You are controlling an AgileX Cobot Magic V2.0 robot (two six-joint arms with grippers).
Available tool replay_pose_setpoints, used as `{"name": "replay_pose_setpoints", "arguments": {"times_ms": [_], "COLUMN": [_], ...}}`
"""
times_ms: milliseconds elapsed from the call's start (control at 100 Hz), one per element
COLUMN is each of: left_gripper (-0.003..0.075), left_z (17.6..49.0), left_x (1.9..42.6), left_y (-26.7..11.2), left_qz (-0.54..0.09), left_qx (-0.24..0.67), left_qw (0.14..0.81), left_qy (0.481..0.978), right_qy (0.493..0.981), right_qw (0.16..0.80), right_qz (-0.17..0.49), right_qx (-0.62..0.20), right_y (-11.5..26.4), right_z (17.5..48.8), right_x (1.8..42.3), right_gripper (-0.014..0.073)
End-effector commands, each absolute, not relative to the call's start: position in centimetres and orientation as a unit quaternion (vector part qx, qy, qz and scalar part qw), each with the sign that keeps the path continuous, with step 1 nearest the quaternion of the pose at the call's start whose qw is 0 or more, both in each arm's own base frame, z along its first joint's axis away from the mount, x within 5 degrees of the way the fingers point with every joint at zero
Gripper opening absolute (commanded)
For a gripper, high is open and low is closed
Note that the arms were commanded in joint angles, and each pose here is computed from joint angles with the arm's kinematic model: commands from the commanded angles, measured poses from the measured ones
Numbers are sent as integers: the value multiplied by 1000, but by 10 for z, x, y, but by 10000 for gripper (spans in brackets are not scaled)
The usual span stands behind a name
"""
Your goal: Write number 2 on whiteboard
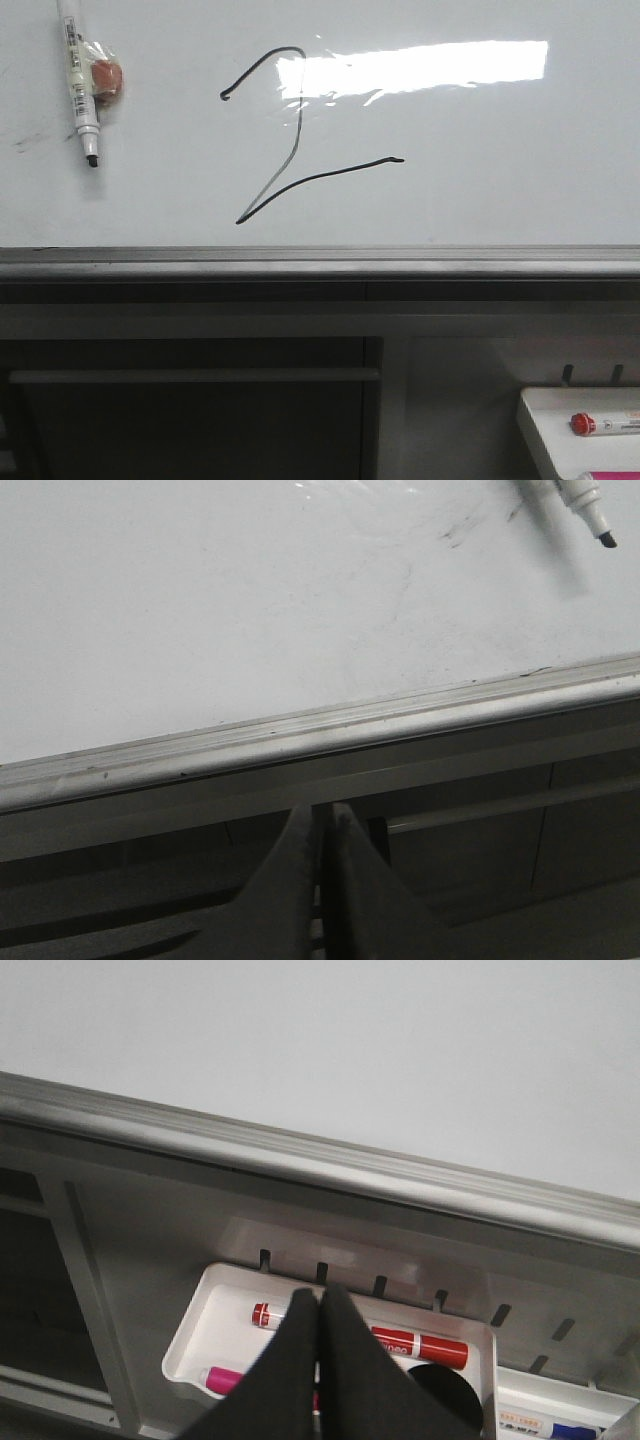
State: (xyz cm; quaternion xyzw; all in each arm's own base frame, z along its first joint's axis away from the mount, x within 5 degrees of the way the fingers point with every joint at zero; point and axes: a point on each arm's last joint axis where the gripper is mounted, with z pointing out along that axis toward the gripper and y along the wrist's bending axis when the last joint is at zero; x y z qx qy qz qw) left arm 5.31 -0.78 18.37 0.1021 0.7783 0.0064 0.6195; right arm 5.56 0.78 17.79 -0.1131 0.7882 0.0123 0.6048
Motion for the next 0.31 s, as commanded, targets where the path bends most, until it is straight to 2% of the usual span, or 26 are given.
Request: {"name": "replay_pose_setpoints", "arguments": {"times_ms": [0,300], "left_gripper": [-20,-20], "left_z": [187,187], "left_x": [53,53], "left_y": [-7,-7], "left_qz": [7,7], "left_qx": [91,91], "left_qw": [650,650], "left_qy": [755,755], "right_qy": [782,769], "right_qw": [612,629], "right_qz": [4,6], "right_qx": [-115,-112], "right_y": [7,7], "right_z": [173,176], "right_x": [56,53], "right_gripper": [-74,-74]}}
